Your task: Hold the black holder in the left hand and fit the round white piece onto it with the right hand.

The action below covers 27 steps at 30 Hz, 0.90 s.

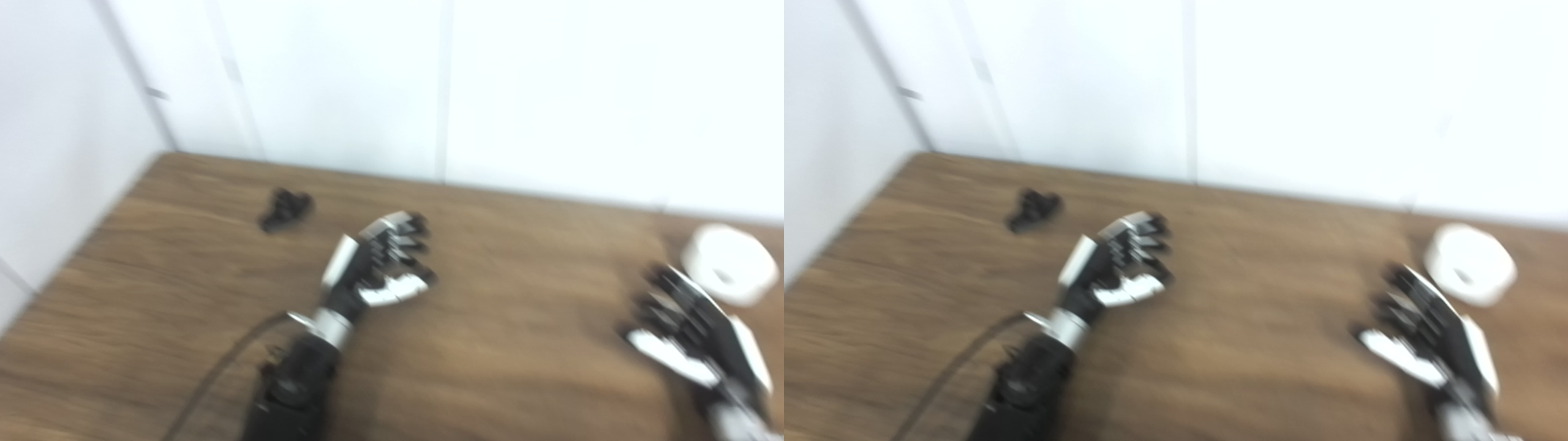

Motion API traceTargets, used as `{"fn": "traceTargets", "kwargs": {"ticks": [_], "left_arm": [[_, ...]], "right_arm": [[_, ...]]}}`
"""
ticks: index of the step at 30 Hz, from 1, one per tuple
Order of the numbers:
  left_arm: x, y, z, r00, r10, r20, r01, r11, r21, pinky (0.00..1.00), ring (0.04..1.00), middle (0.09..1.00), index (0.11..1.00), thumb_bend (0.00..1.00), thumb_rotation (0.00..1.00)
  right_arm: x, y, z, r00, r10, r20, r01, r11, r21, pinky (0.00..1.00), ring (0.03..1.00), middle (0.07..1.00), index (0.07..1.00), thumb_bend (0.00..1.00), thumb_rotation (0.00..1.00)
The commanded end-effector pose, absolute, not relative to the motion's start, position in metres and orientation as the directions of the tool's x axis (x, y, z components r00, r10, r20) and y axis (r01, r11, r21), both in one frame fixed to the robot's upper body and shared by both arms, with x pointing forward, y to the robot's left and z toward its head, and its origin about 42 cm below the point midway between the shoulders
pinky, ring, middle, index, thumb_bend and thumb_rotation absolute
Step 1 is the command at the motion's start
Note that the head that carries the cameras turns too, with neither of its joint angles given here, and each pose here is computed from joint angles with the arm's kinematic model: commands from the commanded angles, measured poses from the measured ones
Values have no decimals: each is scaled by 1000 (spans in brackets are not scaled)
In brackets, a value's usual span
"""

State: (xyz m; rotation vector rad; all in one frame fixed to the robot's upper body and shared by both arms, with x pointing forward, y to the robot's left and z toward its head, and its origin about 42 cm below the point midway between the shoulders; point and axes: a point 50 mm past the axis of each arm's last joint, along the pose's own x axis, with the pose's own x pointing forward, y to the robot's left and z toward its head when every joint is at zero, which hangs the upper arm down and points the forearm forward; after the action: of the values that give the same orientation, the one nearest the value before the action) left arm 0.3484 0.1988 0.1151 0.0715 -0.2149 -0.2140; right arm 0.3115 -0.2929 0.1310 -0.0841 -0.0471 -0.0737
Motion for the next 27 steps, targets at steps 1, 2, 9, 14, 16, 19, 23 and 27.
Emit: {"fn": "traceTargets", "kwargs": {"ticks": [1,2,9,14,16,19,23,27], "left_arm": [[339,181,93,958,-232,171,226,973,55,595,721,788,805,619,0],[340,180,92,958,-233,168,227,972,53,587,722,789,807,615,0],[343,175,91,954,-241,178,237,971,43,546,711,792,808,599,0],[343,176,92,955,-236,180,231,972,46,550,713,792,803,600,0],[343,175,93,956,-233,177,228,972,48,556,714,792,798,602,0],[344,175,94,961,-227,159,222,974,48,566,712,792,790,611,0],[349,175,104,955,-268,130,257,962,95,577,751,831,816,624,0],[354,183,119,950,-282,135,265,955,133,580,712,802,775,689,0]], "right_arm": [[318,-296,142,994,-61,95,68,995,-75,647,704,809,801,734,42],[319,-297,141,994,-59,94,66,995,-72,650,708,813,804,728,22],[322,-301,136,991,-35,126,46,996,-82,668,699,819,804,730,26],[321,-302,137,992,-34,122,44,996,-80,670,708,821,809,735,29],[320,-304,137,992,-33,119,42,997,-70,691,714,821,806,742,34],[321,-306,135,993,-35,117,45,996,-81,689,714,818,804,742,37],[322,-309,133,993,-35,115,45,995,-86,682,710,814,801,750,45],[323,-311,134,992,-29,122,39,996,-84,652,689,807,790,750,38]]}}
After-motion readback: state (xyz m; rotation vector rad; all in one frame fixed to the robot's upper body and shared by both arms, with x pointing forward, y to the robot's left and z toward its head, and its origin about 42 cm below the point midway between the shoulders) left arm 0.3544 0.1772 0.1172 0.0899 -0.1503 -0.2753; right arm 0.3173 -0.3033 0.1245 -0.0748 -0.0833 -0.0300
